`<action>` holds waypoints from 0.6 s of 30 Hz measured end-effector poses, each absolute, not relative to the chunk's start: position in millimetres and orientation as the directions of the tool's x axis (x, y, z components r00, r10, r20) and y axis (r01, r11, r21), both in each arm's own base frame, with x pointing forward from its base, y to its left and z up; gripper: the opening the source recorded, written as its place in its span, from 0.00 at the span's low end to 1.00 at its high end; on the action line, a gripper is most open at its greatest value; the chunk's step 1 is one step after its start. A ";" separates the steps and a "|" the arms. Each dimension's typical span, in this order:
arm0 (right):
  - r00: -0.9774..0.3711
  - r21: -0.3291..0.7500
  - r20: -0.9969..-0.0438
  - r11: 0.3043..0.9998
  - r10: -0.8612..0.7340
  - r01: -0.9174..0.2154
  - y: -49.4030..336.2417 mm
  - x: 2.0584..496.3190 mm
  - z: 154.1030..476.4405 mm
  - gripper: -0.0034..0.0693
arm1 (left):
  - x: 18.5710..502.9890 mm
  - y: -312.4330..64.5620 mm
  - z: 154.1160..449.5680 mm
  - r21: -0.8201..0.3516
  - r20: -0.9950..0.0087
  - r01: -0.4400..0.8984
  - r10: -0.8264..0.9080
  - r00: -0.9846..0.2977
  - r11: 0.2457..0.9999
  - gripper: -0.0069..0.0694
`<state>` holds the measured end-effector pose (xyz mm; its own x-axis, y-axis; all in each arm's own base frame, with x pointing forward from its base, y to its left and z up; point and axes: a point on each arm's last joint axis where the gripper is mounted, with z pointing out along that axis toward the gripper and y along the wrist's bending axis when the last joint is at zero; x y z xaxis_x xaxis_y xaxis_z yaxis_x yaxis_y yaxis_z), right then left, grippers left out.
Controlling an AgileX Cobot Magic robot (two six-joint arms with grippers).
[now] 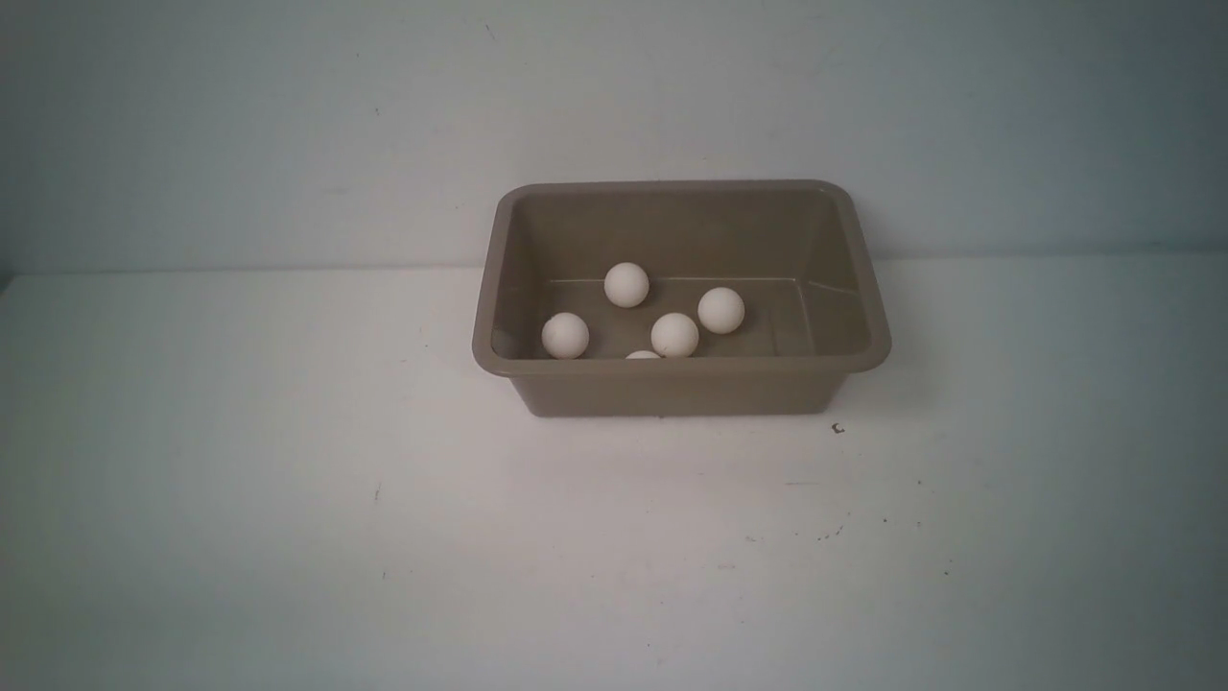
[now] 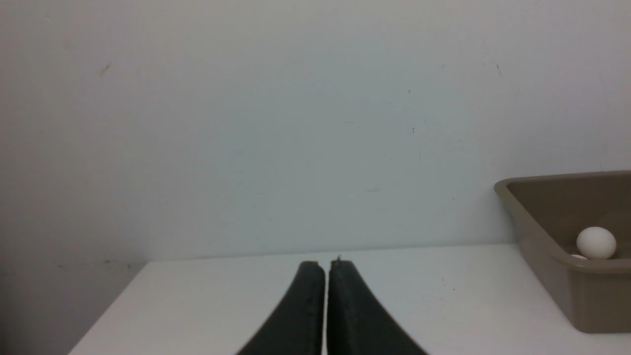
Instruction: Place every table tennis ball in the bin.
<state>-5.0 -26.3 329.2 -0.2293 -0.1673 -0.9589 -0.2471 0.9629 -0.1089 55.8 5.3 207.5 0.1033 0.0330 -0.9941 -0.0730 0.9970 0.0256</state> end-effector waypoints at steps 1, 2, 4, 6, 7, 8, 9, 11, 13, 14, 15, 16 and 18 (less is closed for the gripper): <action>-0.229 -0.109 -0.959 0.963 -0.167 -0.247 -26.3 -5.0 329.2 0.03 | 55.8 5.4 207.6 0.026 -0.994 -0.085 0.035 0.105 0.996 0.08; -0.229 -0.109 -0.959 0.963 -0.167 -0.247 -26.3 -5.0 329.2 0.03 | 55.7 5.8 208.2 0.028 -0.993 -0.089 0.038 0.110 0.996 0.08; -0.229 -0.109 -0.959 0.963 -0.167 -0.247 -26.3 -5.0 329.2 0.03 | 55.5 6.3 209.0 0.029 -0.992 -0.096 0.041 0.119 0.995 0.08; -0.229 -0.109 -0.959 0.963 -0.167 -0.247 -26.3 -5.0 329.2 0.03 | 55.5 6.4 209.0 0.030 -0.992 -0.096 0.041 0.120 0.995 0.08; -0.229 -0.109 -0.959 0.963 -0.167 -0.247 -26.3 -5.0 329.2 0.03 | 55.5 6.4 209.0 0.030 -0.992 -0.096 0.041 0.120 0.995 0.08; -0.229 -0.109 -0.959 0.963 -0.167 -0.247 -26.3 -5.0 329.2 0.03 | 55.5 6.3 209.1 0.040 -0.992 -0.097 0.051 0.119 0.995 0.08; -0.229 -0.109 -0.959 0.963 -0.167 -0.247 -26.3 -5.0 329.2 0.03 | 55.6 6.0 208.8 0.053 -0.991 -0.095 0.064 0.115 0.994 0.08; -0.229 -0.109 -0.959 0.963 -0.167 -0.247 -26.3 -5.0 329.2 0.03 | 55.6 5.7 208.5 0.065 -0.991 -0.092 0.075 0.110 0.994 0.08; -0.229 -0.110 -0.959 0.963 -0.168 -0.247 -26.3 -5.0 329.2 0.03 | 55.8 4.7 207.3 0.088 -0.991 -0.083 0.096 0.097 0.993 0.08; -0.228 -0.113 -0.958 0.962 -0.171 -0.248 -26.3 -5.0 329.2 0.03 | 56.0 3.9 206.0 0.091 -0.992 -0.073 0.097 0.083 0.993 0.08; -0.228 -0.113 -0.958 0.962 -0.171 -0.248 -26.3 -5.0 329.2 0.03 | 56.2 3.3 204.5 0.092 -0.993 -0.065 0.096 0.068 0.994 0.08; -0.228 -0.113 -0.958 0.962 -0.171 -0.248 -26.3 -5.0 329.2 0.03 | 56.2 3.3 204.5 0.095 -0.993 -0.065 0.100 0.067 0.993 0.08; -0.228 -0.113 -0.958 0.962 -0.171 -0.248 -26.3 -5.0 329.2 0.03 | 56.3 2.8 202.6 0.066 -0.996 -0.056 0.068 0.049 0.996 0.08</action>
<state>-5.0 -26.3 329.2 -0.2282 -0.1714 -0.9584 -0.2480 0.9621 -0.1130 56.3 2.8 202.6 0.0490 0.0684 -0.9965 -0.0562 0.9963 0.0656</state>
